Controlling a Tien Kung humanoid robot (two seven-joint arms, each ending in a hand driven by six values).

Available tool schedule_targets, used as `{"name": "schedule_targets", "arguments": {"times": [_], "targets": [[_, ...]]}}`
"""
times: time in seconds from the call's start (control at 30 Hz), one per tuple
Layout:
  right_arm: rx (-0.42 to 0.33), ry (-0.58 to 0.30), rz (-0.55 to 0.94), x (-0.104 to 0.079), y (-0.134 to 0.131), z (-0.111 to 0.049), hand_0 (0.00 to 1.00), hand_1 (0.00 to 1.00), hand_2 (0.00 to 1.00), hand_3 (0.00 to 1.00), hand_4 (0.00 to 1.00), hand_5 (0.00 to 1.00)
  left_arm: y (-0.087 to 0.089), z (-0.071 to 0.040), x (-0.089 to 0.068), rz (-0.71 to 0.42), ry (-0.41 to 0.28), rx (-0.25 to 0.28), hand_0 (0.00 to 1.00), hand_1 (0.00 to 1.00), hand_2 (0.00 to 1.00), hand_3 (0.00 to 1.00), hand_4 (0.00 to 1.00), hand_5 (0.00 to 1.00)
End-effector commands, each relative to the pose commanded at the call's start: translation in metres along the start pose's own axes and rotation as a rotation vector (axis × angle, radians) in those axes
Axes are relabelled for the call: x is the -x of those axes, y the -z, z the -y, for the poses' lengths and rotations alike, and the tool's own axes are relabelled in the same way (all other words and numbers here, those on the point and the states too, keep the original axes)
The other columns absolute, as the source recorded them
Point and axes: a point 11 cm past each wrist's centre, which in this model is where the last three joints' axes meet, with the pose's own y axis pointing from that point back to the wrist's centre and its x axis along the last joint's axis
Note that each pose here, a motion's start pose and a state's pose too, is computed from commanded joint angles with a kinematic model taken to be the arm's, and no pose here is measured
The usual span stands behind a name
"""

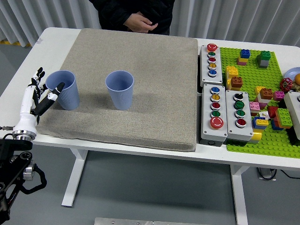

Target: Pick cup pour cup place

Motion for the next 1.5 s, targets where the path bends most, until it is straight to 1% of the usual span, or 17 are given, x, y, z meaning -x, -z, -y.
{"name": "schedule_targets", "arguments": {"times": [0.1, 0.13, 0.17, 0.2, 0.27, 0.33, 0.37, 0.4, 0.47, 0.57, 0.6, 0.7, 0.77, 0.83, 0.97, 1.23, 1.5], "targets": [[0.001, -0.002, 0.003, -0.001, -0.001, 0.0, 0.724, 0.69, 0.736, 0.7, 0.311, 0.288, -0.04, 0.016, -0.017, -0.068, -0.072, 0.086, 0.837, 0.813, 0.97, 0.998, 0.998, 0.698], [0.001, -0.002, 0.003, -0.001, -0.001, 0.0, 0.724, 0.69, 0.736, 0.7, 0.311, 0.288, -0.046, 0.017, -0.018, -0.081, -0.077, 0.097, 0.837, 0.813, 0.97, 0.998, 0.998, 0.698], [0.002, -0.003, 0.002, -0.002, -0.002, 0.0, 0.724, 0.69, 0.736, 0.7, 0.311, 0.288, -0.058, 0.024, -0.026, -0.094, -0.103, 0.119, 0.837, 0.813, 0.97, 0.998, 0.998, 0.698], [0.004, -0.005, 0.001, -0.002, -0.003, 0.0, 0.723, 0.69, 0.736, 0.7, 0.311, 0.286, -0.077, 0.034, -0.037, -0.128, -0.133, 0.152, 0.695, 0.647, 0.687, 0.709, 0.873, 0.998], [0.005, -0.006, 0.0, -0.003, -0.003, 0.001, 0.723, 0.69, 0.736, 0.7, 0.311, 0.286, -0.091, 0.045, -0.047, -0.185, -0.163, 0.165, 0.695, 0.647, 0.687, 0.709, 0.873, 0.998], [0.007, -0.008, -0.003, -0.004, -0.004, 0.001, 0.723, 0.69, 0.736, 0.7, 0.311, 0.286, -0.108, 0.063, -0.068, -0.233, -0.215, 0.19, 0.695, 0.647, 0.687, 0.709, 0.873, 0.998], [0.008, -0.008, -0.003, -0.004, -0.004, 0.001, 0.723, 0.69, 0.736, 0.7, 0.311, 0.286, -0.111, 0.066, -0.07, -0.261, -0.221, 0.191, 0.695, 0.647, 0.687, 0.709, 0.873, 0.998], [0.01, -0.009, -0.005, -0.005, -0.005, 0.001, 0.723, 0.69, 0.736, 0.7, 0.312, 0.286, -0.114, 0.073, -0.077, -0.295, -0.219, 0.185, 0.689, 0.616, 0.655, 0.685, 0.825, 0.998], [0.014, -0.012, -0.009, -0.006, -0.007, 0.001, 0.723, 0.69, 0.736, 0.7, 0.312, 0.286, -0.118, 0.083, -0.089, -0.362, -0.205, 0.165, 0.689, 0.616, 0.655, 0.685, 0.825, 0.998], [0.016, -0.015, -0.013, -0.007, -0.007, 0.001, 0.723, 0.69, 0.736, 0.7, 0.312, 0.286, -0.115, 0.092, -0.098, -0.476, -0.164, 0.135, 0.689, 0.616, 0.655, 0.685, 0.825, 0.998], [0.015, -0.015, -0.013, -0.008, -0.007, 0.001, 0.723, 0.69, 0.736, 0.7, 0.314, 0.284, -0.113, 0.095, -0.101, -0.518, -0.143, 0.123, 0.732, 0.699, 0.744, 0.76, 0.833, 0.998], [0.013, -0.014, -0.008, -0.007, -0.006, 0.001, 0.723, 0.69, 0.736, 0.7, 0.314, 0.284, -0.107, 0.101, -0.105, -0.634, -0.103, 0.098, 0.732, 0.699, 0.744, 0.76, 0.833, 0.998], [0.012, -0.014, -0.006, -0.007, -0.006, 0.001, 0.723, 0.69, 0.736, 0.7, 0.314, 0.284, -0.104, 0.103, -0.109, -0.714, -0.101, 0.087, 0.732, 0.699, 0.744, 0.76, 0.833, 0.998], [0.01, -0.013, -0.003, -0.006, -0.005, 0.001, 0.723, 0.69, 0.736, 0.7, 0.314, 0.284, -0.1, 0.106, -0.115, -0.789, -0.108, 0.074, 0.751, 0.724, 0.779, 0.794, 0.828, 0.998], [0.003, -0.01, 0.01, -0.005, -0.002, 0.0, 0.723, 0.69, 0.736, 0.7, 0.314, 0.284, -0.093, 0.107, -0.124, -0.912, -0.152, 0.06, 0.751, 0.724, 0.779, 0.794, 0.828, 0.998], [-0.001, -0.009, 0.01, -0.004, 0.0, 0.0, 0.723, 0.69, 0.738, 0.701, 0.317, 0.28, -0.093, 0.107, -0.128, -0.933, -0.16, 0.067, 0.758, 0.731, 0.788, 0.808, 0.83, 0.998], [-0.008, -0.008, 0.014, -0.003, 0.004, -0.001, 0.723, 0.691, 0.737, 0.701, 0.317, 0.279, -0.098, 0.107, -0.132, -0.91, -0.164, 0.083, 0.761, 0.734, 0.788, 0.812, 0.835, 0.998]]}}
